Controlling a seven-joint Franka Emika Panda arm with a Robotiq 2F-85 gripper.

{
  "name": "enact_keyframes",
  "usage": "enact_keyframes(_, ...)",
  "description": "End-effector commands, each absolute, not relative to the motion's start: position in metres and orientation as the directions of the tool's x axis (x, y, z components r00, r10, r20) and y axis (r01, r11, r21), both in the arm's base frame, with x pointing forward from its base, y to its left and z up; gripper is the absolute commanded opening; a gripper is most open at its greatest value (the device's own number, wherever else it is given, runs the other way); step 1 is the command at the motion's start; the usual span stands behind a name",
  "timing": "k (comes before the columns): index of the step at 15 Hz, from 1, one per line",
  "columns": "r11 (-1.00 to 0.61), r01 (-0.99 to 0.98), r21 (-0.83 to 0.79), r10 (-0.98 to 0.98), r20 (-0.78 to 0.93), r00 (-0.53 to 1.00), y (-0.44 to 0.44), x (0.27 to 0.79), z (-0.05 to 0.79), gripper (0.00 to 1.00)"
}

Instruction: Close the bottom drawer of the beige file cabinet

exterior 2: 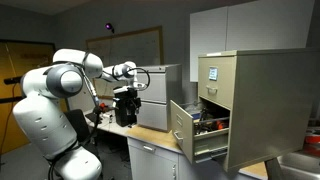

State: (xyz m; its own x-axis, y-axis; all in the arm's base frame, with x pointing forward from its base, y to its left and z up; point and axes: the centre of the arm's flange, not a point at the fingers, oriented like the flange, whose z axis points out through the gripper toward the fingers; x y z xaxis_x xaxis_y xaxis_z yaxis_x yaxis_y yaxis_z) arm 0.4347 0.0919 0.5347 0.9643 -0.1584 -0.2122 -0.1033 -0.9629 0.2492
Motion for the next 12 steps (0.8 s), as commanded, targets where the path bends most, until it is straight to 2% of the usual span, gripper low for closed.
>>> enact_keyframes(1, -0.963, -0.103, 0.249, -0.158, -0.211, 0.965, 0.092, 0.435, 0.535, 1.00)
enact_keyframes(8, -0.963, -0.104, 0.248, -0.158, -0.209, 0.965, 0.092, 0.435, 0.536, 1.00)
enact_keyframes(12, -0.927, -0.103, 0.361, -0.163, -0.137, 0.977, 0.088, 0.454, 0.527, 1.00)
